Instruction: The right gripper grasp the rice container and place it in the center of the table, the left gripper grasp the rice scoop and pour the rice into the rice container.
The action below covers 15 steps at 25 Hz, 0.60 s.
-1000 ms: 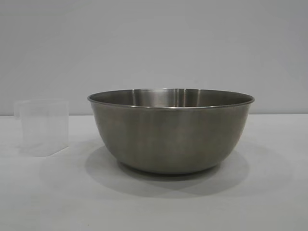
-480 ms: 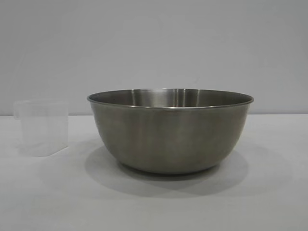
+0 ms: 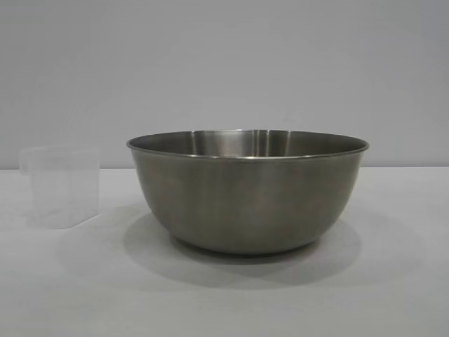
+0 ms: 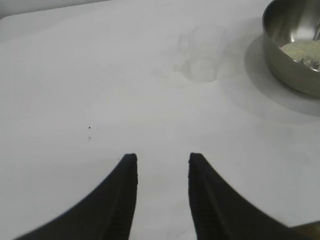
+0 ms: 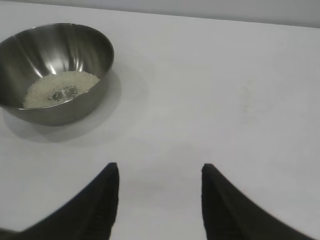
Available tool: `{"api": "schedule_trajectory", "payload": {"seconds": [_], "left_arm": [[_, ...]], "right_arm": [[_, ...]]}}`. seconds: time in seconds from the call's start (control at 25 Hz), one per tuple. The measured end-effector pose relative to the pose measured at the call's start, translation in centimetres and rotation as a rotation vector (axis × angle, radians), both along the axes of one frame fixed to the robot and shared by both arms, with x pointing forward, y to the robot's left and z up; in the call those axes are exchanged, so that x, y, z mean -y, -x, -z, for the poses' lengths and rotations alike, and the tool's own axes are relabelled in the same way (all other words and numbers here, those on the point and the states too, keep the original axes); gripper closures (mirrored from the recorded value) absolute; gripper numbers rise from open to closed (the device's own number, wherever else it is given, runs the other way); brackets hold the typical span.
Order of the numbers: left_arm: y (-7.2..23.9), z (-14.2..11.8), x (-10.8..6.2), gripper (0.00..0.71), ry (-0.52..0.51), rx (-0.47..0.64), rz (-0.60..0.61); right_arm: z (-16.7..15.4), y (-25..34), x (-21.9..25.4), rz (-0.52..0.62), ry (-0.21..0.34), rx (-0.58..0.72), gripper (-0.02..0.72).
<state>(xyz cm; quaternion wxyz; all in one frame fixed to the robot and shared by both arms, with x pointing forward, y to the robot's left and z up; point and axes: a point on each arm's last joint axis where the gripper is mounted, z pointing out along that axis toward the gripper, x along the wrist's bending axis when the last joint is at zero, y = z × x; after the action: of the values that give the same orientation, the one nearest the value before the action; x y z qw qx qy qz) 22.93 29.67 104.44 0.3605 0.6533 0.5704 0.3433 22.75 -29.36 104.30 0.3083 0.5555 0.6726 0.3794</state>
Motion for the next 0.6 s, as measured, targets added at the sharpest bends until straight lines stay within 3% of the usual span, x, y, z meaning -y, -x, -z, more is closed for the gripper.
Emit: {"api": "schedule_trajectory", "payload": {"seconds": [0.16, 0.6], "left_arm": [[-0.01, 0.0, 0.02, 0.483, -0.001, 0.0, -0.036], [-0.02, 0.0, 0.03, 0.483, -0.001, 0.0, -0.045]], "right_arm": [[0.0, -0.06, -0.09, 0.086, 0.0, 0.0, 0.348], [0.0, -0.06, -0.1, 0.091, 0.0, 0.0, 0.348]]}}
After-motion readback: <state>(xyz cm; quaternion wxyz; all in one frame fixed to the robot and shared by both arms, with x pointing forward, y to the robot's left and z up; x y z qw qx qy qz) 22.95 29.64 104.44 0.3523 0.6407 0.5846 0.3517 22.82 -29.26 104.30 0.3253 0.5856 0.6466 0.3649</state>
